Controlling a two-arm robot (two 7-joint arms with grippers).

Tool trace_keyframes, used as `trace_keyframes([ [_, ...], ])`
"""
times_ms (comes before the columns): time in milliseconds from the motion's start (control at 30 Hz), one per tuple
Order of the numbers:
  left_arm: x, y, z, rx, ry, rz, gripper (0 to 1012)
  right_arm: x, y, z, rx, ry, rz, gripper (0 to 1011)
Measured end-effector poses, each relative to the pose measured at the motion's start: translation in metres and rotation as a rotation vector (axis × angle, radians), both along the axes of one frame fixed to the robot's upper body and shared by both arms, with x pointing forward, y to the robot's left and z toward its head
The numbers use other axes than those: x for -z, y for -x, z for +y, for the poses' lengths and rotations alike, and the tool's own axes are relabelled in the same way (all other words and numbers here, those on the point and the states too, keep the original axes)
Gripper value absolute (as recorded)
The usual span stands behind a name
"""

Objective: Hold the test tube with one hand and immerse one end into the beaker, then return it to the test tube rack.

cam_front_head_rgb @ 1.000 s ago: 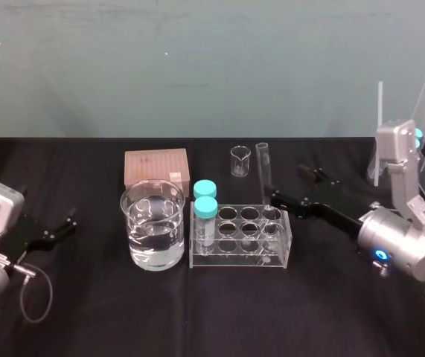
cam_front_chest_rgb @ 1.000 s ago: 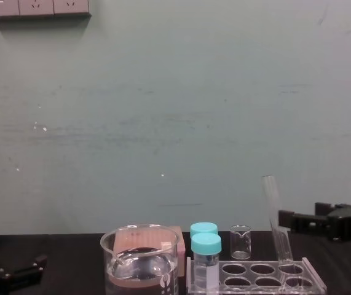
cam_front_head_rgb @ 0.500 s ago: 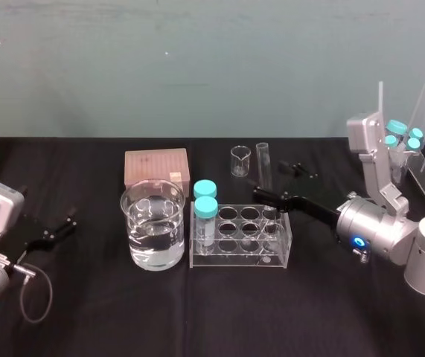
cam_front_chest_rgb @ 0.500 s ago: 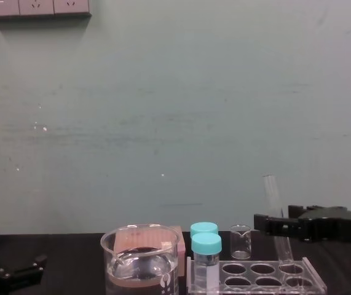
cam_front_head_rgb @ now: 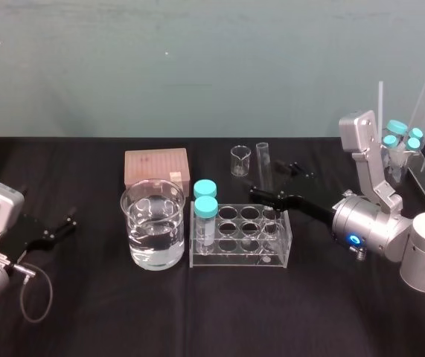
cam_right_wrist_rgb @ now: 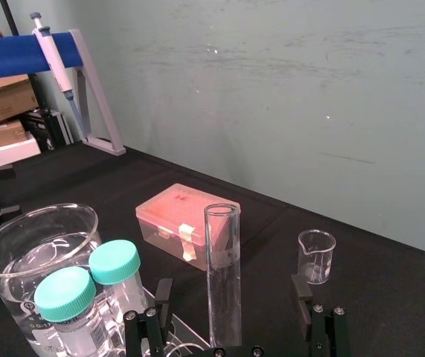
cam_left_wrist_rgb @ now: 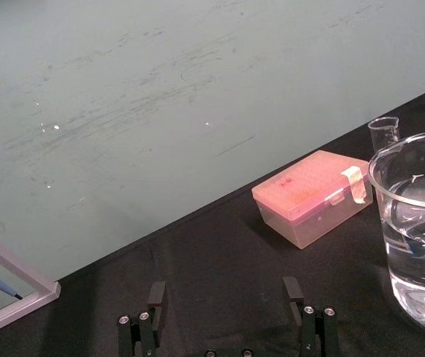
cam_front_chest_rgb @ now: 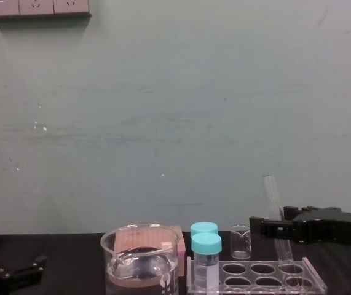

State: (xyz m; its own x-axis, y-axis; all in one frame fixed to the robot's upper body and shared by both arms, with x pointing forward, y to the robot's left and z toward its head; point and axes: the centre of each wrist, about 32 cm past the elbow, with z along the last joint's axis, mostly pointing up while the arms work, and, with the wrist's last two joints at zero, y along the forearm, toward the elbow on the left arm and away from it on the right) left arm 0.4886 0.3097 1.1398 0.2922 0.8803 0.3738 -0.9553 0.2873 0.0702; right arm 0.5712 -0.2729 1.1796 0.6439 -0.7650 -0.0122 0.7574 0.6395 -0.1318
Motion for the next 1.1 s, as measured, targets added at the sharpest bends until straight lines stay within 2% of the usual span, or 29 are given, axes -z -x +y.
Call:
trace_keyframes([
  [167, 0.0000, 0.0000, 0.0000, 0.000, 0.000, 0.000, 1000, -0.0001, 0.0003, -0.0003, 0.000, -0.002, 0.000, 982],
  [367, 0.0000, 0.0000, 0.0000, 0.000, 0.000, 0.000, 1000, 0.0000, 0.0007, -0.0006, 0.001, -0.004, 0.000, 863],
  [400, 0.0000, 0.0000, 0.0000, 0.000, 0.000, 0.000, 1000, -0.0001, 0.0007, -0.0007, 0.001, -0.005, 0.000, 804],
  [467, 0.0000, 0.0000, 0.0000, 0.000, 0.000, 0.000, 1000, -0.0001, 0.0008, -0.0007, 0.001, -0.005, 0.000, 768],
  [500, 0.0000, 0.0000, 0.0000, 0.000, 0.000, 0.000, 1000, -0.0001, 0.0008, -0.0008, 0.001, -0.006, 0.000, 712],
  [733, 0.0000, 0.0000, 0.0000, 0.000, 0.000, 0.000, 1000, -0.0002, 0.0009, -0.0011, 0.002, -0.007, 0.000, 490],
  [833, 0.0000, 0.0000, 0.0000, 0.000, 0.000, 0.000, 1000, -0.0002, 0.0010, -0.0012, 0.002, -0.007, 0.001, 429],
  [867, 0.0000, 0.0000, 0.0000, 0.000, 0.000, 0.000, 1000, -0.0003, 0.0010, -0.0012, 0.002, -0.007, 0.001, 347],
  [933, 0.0000, 0.0000, 0.0000, 0.000, 0.000, 0.000, 1000, -0.0003, 0.0010, -0.0012, 0.002, -0.007, 0.001, 333],
  [1000, 0.0000, 0.0000, 0.0000, 0.000, 0.000, 0.000, 1000, -0.0003, 0.0011, -0.0011, 0.002, -0.008, 0.001, 239],
  [1100, 0.0000, 0.0000, 0.0000, 0.000, 0.000, 0.000, 1000, -0.0002, 0.0011, -0.0011, 0.002, -0.008, 0.001, 228],
])
